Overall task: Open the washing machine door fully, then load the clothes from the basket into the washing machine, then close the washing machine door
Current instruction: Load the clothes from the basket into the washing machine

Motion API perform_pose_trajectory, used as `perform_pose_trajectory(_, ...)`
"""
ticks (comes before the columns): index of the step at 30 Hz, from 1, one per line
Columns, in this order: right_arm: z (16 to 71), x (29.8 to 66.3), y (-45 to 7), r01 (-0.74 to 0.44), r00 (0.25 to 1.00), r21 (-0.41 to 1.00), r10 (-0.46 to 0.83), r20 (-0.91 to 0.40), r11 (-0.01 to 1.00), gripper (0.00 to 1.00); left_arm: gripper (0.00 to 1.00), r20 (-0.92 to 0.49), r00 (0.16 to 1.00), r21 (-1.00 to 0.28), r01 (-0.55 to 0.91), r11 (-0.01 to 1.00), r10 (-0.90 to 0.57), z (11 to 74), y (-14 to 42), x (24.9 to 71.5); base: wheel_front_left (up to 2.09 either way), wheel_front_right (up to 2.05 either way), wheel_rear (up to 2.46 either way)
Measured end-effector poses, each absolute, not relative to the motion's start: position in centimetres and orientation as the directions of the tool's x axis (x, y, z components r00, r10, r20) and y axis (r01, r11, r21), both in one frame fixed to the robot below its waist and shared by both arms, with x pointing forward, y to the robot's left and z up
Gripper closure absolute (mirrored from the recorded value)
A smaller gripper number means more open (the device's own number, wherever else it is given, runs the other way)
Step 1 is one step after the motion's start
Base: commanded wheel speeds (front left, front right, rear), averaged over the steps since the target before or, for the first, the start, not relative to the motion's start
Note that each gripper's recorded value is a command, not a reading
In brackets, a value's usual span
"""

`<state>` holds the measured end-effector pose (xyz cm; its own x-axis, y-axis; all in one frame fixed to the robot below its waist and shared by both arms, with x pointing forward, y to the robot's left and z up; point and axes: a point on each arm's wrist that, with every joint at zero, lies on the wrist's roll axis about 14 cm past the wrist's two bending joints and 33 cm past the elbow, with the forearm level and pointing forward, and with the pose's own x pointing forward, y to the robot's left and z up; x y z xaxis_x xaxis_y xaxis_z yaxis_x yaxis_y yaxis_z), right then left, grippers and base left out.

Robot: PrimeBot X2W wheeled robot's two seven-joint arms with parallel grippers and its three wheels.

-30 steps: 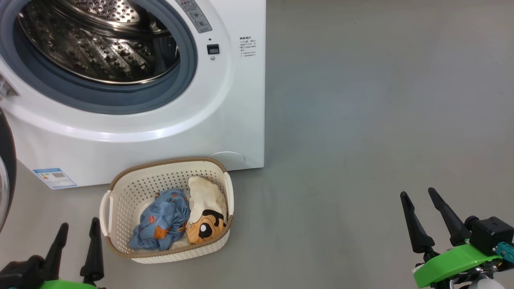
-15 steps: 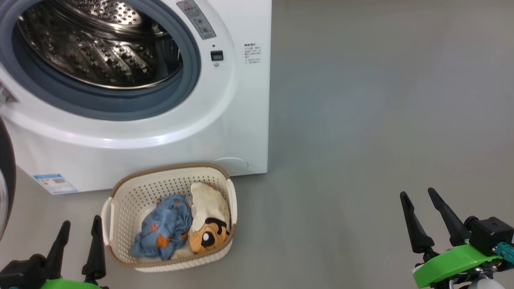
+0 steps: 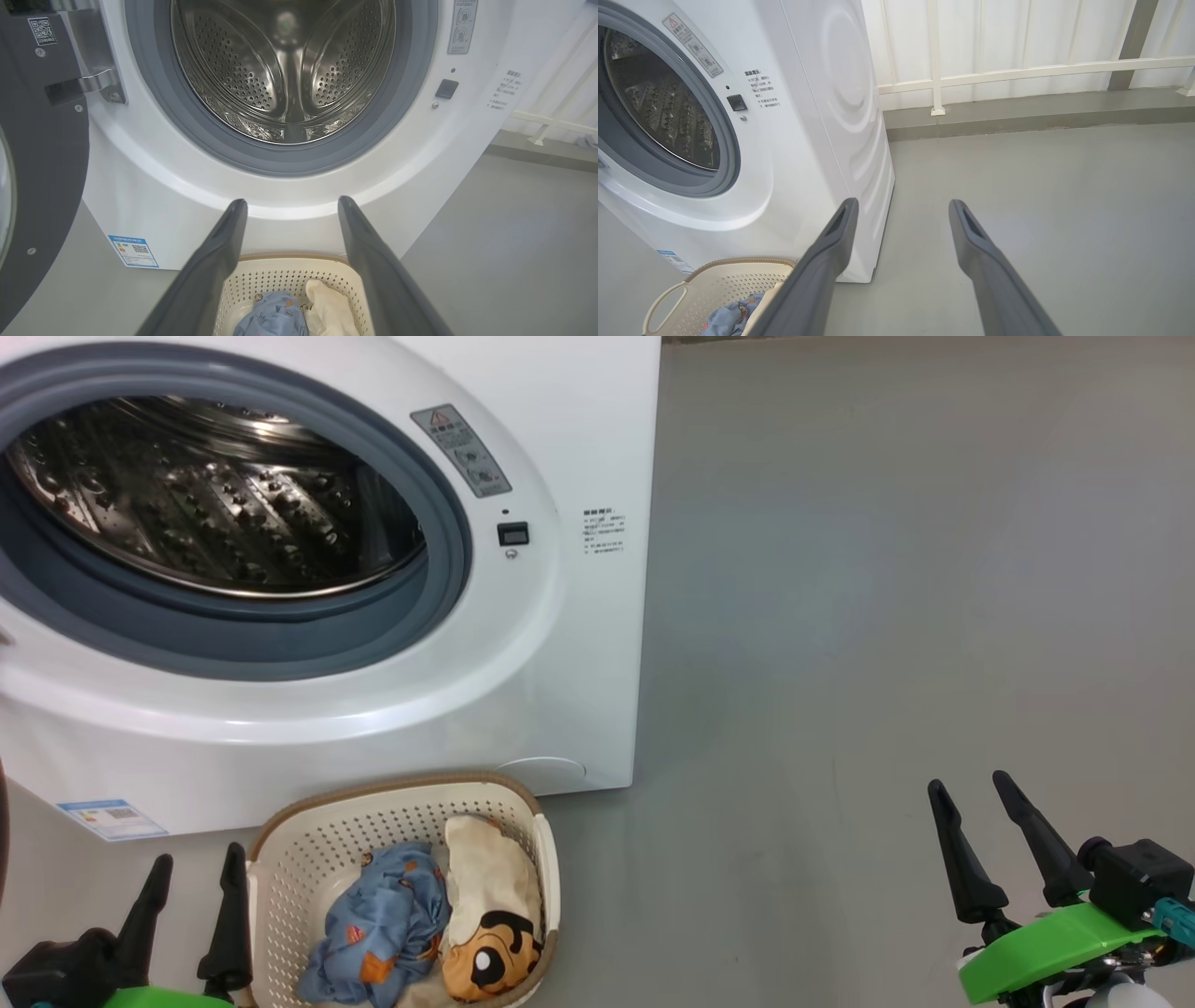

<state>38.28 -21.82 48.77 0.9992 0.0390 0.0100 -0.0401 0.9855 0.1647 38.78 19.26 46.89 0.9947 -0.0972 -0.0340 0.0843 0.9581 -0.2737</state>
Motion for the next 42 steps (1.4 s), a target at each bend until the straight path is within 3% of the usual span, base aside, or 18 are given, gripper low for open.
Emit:
perform_pose_trajectory(15, 48.4, 38.7, -21.6, -0.044, 0.999, 0.167, 0.045, 0.001, 0.985, 0.0, 0.0, -0.099, 0.991, -0.289, 0.059, 0.956, -0.091, 44.7, 19.1, 38.4, 0.04, -0.04, 0.0)
perform_pose_trajectory(26, 47.6, 40.2, -21.0, -0.039, 0.999, 0.182, 0.042, -0.012, 0.982, 0.0, 0.0, -0.3, 0.942, -0.293, 0.058, 0.954, -0.15, 38.2, 17.1, 38.3, 0.0, 0.0, 0.0)
perform_pose_trajectory(42, 45.2, 44.4, -19.9, -0.056, 0.997, 0.185, 0.066, -0.048, 0.981, 0.0, 0.0, -0.543, 0.814, -0.269, 0.065, 0.961, -0.207, 29.6, 15.6, 42.3, 0.0, 0.0, 0.0)
